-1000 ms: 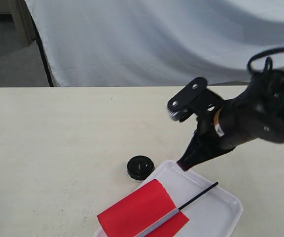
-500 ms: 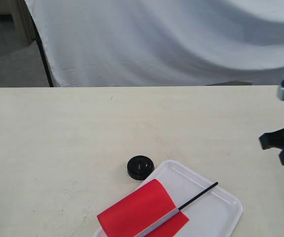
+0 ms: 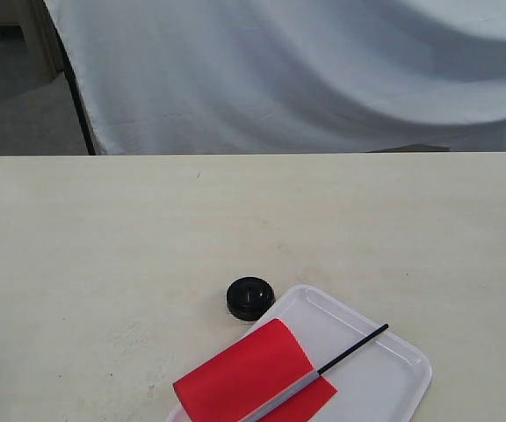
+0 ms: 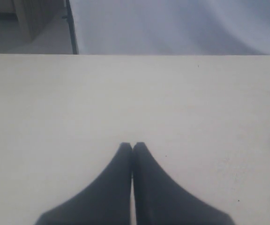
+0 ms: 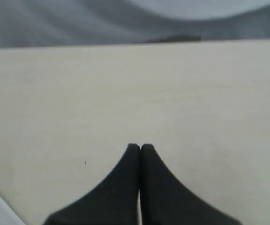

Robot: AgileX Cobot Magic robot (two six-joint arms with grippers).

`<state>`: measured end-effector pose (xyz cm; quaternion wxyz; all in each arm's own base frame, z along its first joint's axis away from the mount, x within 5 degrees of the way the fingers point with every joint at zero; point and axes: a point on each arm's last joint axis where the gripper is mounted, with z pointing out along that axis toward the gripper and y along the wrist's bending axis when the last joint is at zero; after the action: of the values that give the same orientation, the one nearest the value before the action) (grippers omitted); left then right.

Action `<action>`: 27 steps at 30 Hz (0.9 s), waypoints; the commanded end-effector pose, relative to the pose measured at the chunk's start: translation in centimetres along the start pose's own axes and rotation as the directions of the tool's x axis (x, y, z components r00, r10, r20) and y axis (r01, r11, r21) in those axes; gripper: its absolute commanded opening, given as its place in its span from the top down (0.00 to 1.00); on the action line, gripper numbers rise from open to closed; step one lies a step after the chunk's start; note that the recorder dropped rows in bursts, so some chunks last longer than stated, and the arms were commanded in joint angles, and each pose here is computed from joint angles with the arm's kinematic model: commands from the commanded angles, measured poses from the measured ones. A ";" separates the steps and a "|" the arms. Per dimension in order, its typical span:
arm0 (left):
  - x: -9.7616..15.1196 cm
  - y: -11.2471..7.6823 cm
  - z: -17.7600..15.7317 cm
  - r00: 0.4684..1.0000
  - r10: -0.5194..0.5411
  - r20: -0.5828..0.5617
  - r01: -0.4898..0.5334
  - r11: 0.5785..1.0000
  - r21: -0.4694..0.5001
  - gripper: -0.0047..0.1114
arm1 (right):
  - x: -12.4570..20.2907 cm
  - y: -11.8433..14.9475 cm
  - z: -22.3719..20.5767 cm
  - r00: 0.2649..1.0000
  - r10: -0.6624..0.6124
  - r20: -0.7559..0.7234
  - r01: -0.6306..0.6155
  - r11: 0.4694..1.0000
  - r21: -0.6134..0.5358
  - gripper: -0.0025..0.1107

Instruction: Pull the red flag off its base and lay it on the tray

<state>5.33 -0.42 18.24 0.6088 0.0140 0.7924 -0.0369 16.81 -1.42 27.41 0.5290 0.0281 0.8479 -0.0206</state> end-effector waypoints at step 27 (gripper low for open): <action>0.0 0.0 0.0 1.000 0.003 0.003 -0.003 1.000 0.007 0.96 | 3.1 0.8 -13.9 0.648 0.043 0.761 0.105 0.984 -0.145 0.98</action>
<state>5.33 -0.42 18.24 0.6088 0.0140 0.7924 -0.0369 4.23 0.47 30.66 0.8185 -0.0446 0.5717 0.0344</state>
